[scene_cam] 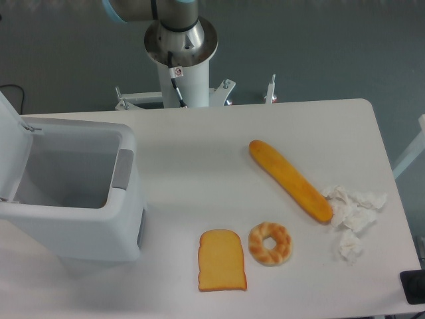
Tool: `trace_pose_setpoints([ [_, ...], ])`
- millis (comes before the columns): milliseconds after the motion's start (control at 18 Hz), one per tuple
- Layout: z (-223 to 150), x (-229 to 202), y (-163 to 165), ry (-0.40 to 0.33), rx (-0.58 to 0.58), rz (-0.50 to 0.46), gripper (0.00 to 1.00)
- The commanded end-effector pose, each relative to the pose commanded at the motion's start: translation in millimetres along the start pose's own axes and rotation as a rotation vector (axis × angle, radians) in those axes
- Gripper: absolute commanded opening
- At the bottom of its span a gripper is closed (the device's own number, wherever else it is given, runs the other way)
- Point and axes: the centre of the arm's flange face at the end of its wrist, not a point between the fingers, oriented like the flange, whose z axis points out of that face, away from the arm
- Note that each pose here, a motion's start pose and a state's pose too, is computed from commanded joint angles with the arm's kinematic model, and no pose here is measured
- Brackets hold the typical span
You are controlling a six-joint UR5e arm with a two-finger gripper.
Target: Close the trash can
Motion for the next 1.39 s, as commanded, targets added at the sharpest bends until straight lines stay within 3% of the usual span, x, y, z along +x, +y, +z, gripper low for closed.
trace_pose_setpoints([
  [278,22,-5,2,0.025,-0.032,-0.009,1.00],
  [1389,42,-14,8,0.036,-0.065,-0.019,1.00],
])
